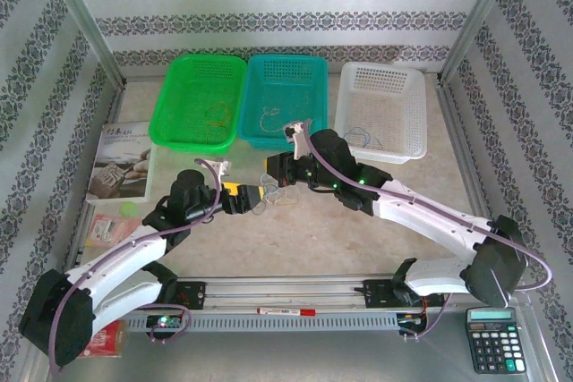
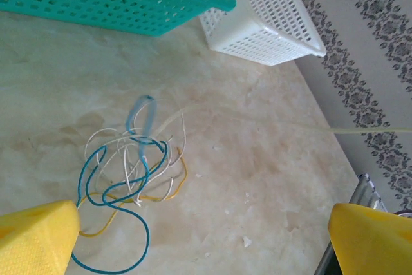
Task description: Untangle the cables
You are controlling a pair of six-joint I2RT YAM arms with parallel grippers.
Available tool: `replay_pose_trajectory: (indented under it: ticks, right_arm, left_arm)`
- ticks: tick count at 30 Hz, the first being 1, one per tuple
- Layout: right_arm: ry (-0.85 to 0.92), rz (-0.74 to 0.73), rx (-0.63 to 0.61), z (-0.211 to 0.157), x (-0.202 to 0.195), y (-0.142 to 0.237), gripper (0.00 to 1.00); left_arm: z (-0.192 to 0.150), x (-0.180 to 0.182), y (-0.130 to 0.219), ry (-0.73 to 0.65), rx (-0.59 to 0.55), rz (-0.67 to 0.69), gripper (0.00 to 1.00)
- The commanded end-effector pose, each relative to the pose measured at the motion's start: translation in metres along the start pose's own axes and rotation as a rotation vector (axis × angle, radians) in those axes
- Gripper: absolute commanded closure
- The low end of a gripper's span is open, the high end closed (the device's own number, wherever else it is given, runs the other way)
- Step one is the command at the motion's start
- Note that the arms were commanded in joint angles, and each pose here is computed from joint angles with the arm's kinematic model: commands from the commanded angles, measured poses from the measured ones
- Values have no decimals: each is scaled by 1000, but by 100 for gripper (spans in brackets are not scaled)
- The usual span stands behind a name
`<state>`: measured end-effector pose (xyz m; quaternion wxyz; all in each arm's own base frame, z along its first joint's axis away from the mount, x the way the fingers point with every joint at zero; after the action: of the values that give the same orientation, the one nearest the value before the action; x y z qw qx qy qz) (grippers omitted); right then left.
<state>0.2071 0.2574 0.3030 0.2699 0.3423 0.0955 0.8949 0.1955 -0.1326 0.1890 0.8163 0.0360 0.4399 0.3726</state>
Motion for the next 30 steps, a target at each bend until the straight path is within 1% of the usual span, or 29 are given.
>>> replay_pose_trajectory:
  ticks: [1,11,14,17,22,28,30]
  right_arm:
    - [-1,60,-70,20,15,15,100]
    - [-3,93,-95,27,23,23,100]
    - [-7,110,-102,30,26,24,100]
    - [-5,137,-118,37,32,27,100]
    - [2,195,-161,55,47,35,100]
    - [22,272,-223,81,68,48,100]
    - [27,285,-248,90,73,52,100]
  left_arm:
    - [15,-14,-6,-84,-54,-39,1]
    - [24,-24,-31,-115,-42,-78,4]
    - [26,-25,-36,-118,-50,-80,7]
    - [25,-23,-40,-114,-53,-77,15]
    - [24,-20,-46,-106,-54,-84,33]
    - [18,-12,-53,-83,-37,-85,49]
    - [15,-10,-55,-73,-31,-85,53]
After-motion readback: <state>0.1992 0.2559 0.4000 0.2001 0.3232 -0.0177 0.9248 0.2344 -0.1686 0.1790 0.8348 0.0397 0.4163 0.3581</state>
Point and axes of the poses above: each hand's point on the last joint's axis, 136 mm out from that joint toward the fingers, its own y axis back along the fingers, its own x axis along the line the jaws close on, z = x × y, the point moved 10 cm from there along y, back along the fingers, and after that the axes turned 5 degrees about y, right-handed, at the moved point
